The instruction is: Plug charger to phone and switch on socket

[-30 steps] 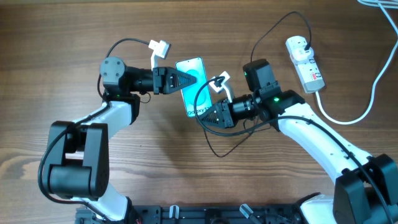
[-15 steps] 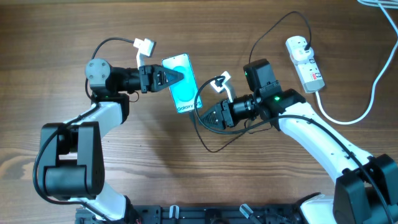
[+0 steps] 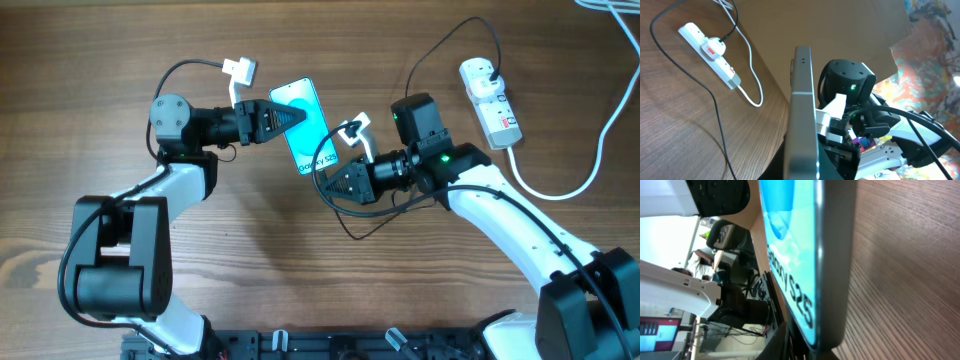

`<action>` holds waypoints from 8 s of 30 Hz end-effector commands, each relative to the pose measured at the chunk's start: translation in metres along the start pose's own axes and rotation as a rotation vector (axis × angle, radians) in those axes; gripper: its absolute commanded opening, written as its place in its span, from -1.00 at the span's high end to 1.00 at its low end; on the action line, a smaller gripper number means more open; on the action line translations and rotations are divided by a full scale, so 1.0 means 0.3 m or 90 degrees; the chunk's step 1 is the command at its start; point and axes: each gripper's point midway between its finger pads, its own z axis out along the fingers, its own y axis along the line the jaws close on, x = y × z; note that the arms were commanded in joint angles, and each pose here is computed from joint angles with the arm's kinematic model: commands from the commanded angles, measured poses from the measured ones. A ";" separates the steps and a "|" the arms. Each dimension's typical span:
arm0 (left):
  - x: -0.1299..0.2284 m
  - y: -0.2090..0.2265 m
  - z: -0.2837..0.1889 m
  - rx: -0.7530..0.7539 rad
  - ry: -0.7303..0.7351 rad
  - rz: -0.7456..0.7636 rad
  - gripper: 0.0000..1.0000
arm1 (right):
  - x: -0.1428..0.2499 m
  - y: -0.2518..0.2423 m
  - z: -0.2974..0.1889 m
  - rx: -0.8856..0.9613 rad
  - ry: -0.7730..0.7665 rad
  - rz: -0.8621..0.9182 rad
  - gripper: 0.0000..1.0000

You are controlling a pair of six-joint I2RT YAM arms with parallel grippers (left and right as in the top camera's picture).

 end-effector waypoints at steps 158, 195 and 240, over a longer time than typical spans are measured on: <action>0.466 0.849 0.049 -0.540 0.292 -0.435 -0.08 | 0.140 -0.250 -0.442 0.574 -0.108 0.257 -0.99; 0.392 0.765 -0.066 -0.662 0.279 -0.426 -1.00 | 0.076 -0.250 -0.443 0.564 -0.156 0.240 -0.99; 0.168 -0.635 -0.630 -0.818 -0.378 0.203 -1.00 | 0.118 -0.250 -0.441 0.569 -0.140 0.281 -1.00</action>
